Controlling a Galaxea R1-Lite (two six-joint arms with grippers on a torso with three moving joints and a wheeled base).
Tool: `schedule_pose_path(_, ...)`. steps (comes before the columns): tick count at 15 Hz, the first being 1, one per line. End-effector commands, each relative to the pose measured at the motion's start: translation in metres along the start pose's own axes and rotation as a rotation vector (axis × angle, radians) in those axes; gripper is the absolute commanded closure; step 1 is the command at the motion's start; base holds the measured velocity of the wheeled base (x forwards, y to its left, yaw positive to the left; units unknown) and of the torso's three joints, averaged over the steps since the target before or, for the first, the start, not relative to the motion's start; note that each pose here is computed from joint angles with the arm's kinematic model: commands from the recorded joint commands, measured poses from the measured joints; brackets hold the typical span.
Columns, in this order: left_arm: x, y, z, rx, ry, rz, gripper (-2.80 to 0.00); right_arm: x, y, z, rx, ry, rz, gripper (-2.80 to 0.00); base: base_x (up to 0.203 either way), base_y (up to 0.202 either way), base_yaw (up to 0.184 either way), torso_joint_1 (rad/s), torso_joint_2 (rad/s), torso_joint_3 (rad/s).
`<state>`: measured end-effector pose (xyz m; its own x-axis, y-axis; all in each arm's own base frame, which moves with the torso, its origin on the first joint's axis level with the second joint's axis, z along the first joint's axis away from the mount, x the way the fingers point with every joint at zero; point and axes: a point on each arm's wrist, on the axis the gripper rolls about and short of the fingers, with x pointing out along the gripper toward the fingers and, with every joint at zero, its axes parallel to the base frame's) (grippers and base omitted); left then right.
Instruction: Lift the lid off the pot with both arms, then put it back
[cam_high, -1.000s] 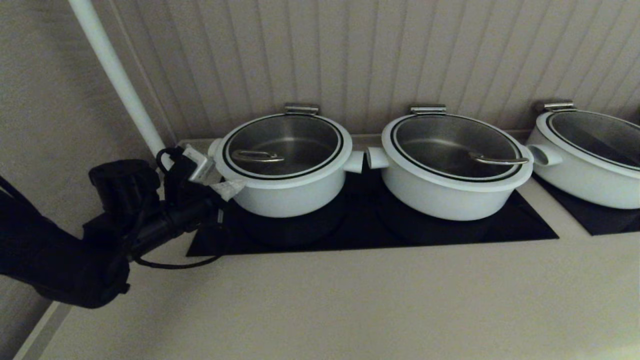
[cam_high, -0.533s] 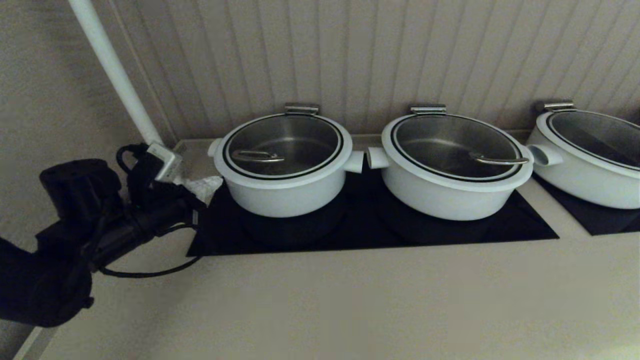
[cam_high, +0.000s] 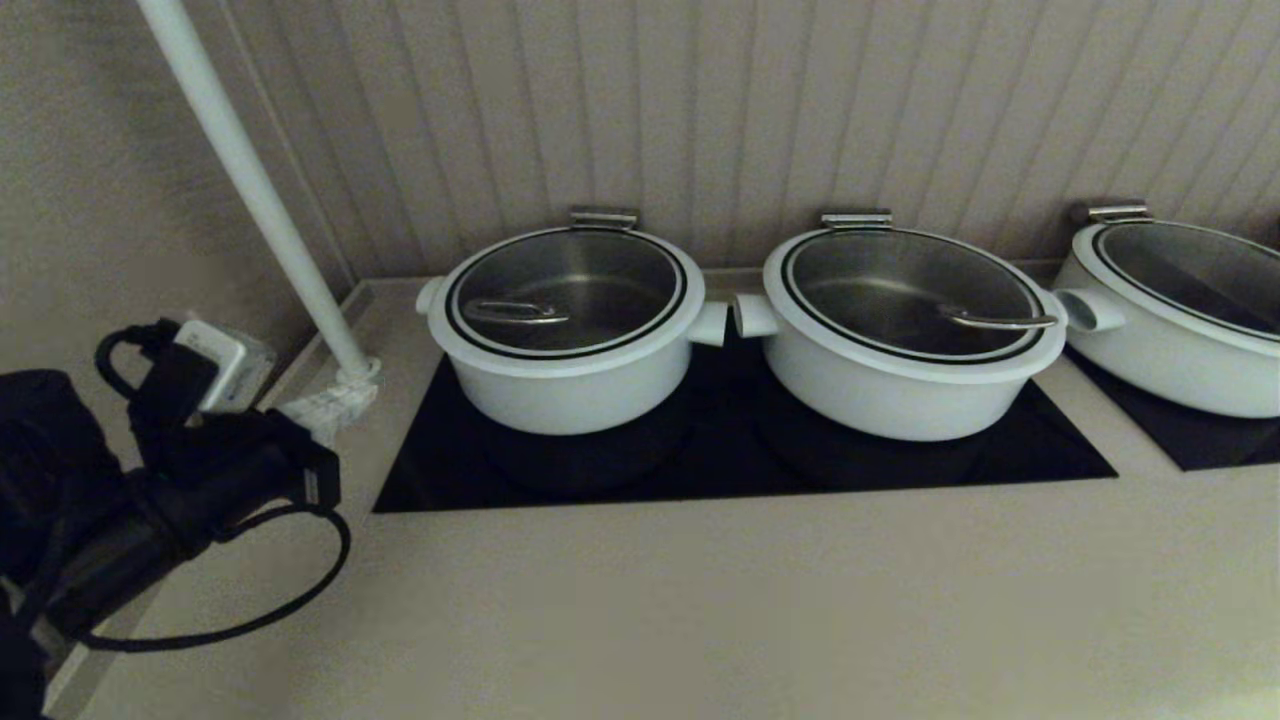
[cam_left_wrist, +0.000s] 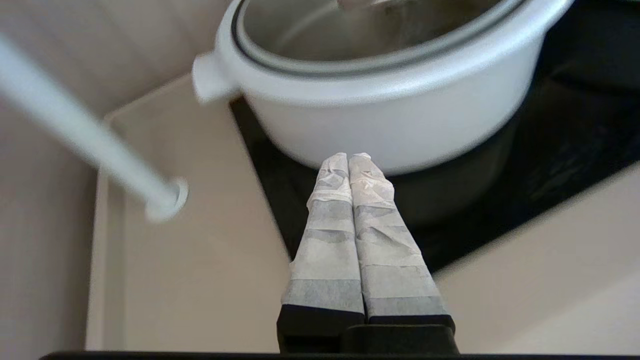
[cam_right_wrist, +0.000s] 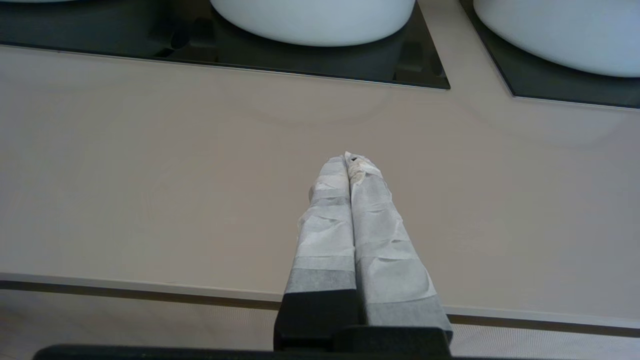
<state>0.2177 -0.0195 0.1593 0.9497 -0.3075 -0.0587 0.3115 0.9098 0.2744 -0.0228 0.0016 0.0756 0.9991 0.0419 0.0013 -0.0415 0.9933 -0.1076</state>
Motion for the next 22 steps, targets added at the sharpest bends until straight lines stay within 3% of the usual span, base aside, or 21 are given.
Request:
schedule_pose_path(1, -0.031, -0.006, 0.004, 0.012, -0.029, 0.042, 0.0, 0.0, 0.0, 0.0, -0.001, 0.0, 0.001, 0.0, 0.0, 0.0, 0.0, 0.0, 0.0, 0.0)
schedule_pose_path(5, -0.075, -0.018, -0.006, 0.009, 0.001, 0.164, 0.0, 0.0, 0.0, 0.0, -0.001, 0.0, 0.001, 0.0, 0.0, 0.0, 0.0, 0.0, 0.0, 0.0)
schedule_pose_path(12, -0.141, -0.036, -0.02, -0.018, 0.056, 0.226, 0.0, 0.0, 0.0, 0.0, -0.001, 0.0, 0.001, 0.0, 0.0, 0.0, 0.0, 0.0, 0.0, 0.0)
schedule_pose_path(17, -0.196, -0.06, -0.047, -0.069, 0.101, 0.304, 0.0, 0.0, 0.0, 0.0, -0.001, 0.0, 0.001, 0.0, 0.0, 0.0, 0.0, 0.0, 0.0, 0.0)
schedule_pose_path(20, -0.208, -0.071, -0.068, -0.108, 0.215, 0.314, 0.0, 0.0, 0.0, 0.0, -0.001, 0.0, 0.001, 0.0, 0.0, 0.0, 0.0, 0.0, 0.0, 0.0)
schedule_pose_path(22, -0.211, -0.073, -0.07, -0.103, 0.199, 0.28, 0.0, 0.0, 0.0, 0.0, -0.001, 0.0, 0.001, 0.0, 0.0, 0.0, 0.0, 0.0, 0.0, 0.0)
